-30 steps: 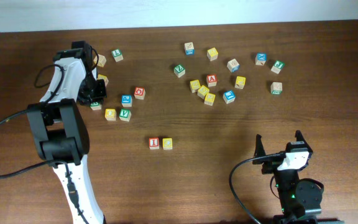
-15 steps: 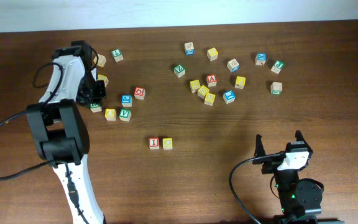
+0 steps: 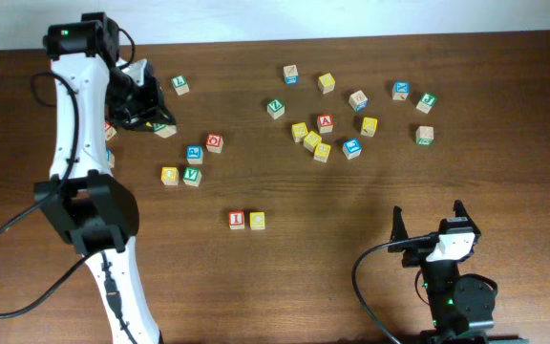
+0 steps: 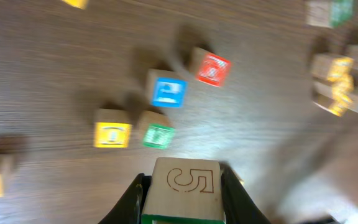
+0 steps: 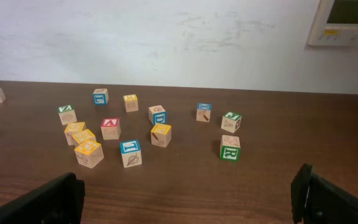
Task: Spell out ICRA
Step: 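Carry the green R block toward the I and C blocks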
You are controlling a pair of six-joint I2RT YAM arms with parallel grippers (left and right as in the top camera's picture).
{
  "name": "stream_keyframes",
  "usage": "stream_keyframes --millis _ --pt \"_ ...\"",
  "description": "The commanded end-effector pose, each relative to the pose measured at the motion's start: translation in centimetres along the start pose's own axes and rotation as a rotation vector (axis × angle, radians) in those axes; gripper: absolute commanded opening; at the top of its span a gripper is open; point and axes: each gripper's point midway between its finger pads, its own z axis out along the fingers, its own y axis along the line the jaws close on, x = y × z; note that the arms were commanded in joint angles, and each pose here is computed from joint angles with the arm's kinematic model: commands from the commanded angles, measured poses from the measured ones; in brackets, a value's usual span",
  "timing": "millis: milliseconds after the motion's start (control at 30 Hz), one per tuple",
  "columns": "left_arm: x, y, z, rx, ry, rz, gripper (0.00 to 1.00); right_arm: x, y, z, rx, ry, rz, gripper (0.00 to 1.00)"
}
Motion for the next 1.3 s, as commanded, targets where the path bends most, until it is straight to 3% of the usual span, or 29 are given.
stream_keyframes --millis 0,233,367,567,667,867,1033,1100,1200,1267 --pt "1.3 -5.8 1.2 0.112 0.041 0.091 0.09 0.2 -0.1 0.0 0.005 0.004 -0.003 0.98" --pt "8.0 -16.6 5.8 0.074 0.160 0.372 0.08 0.2 -0.1 0.0 0.005 0.004 -0.003 0.98" --pt "11.8 -19.0 8.8 -0.104 0.191 0.411 0.06 0.2 -0.1 0.0 0.005 0.004 -0.003 0.98" --pt "16.2 -17.7 12.4 -0.241 0.330 0.410 0.05 0.2 -0.1 0.0 0.005 0.004 -0.003 0.98" --pt "16.4 -17.4 12.2 -0.214 0.353 0.419 0.04 0.2 -0.1 0.0 0.005 0.004 -0.003 0.99" --pt "16.1 -18.6 5.2 -0.129 0.196 0.450 0.06 0.2 -0.1 0.0 0.005 0.004 -0.003 0.98" --pt "19.2 -15.9 -0.1 -0.110 0.143 0.432 0.07 0.2 -0.1 0.0 0.005 0.004 -0.003 0.99" --pt "19.9 -15.1 0.6 -0.123 0.165 0.393 0.07 0.2 -0.1 0.0 0.005 0.004 -0.003 0.98" --pt "19.1 -14.8 5.6 -0.127 0.150 0.293 0.11 0.3 -0.1 0.0 0.005 0.005 -0.003 0.99" --pt "18.5 -13.6 10.0 -0.126 0.124 0.150 0.10 0.3 -0.1 0.0 0.005 0.005 -0.003 0.98"
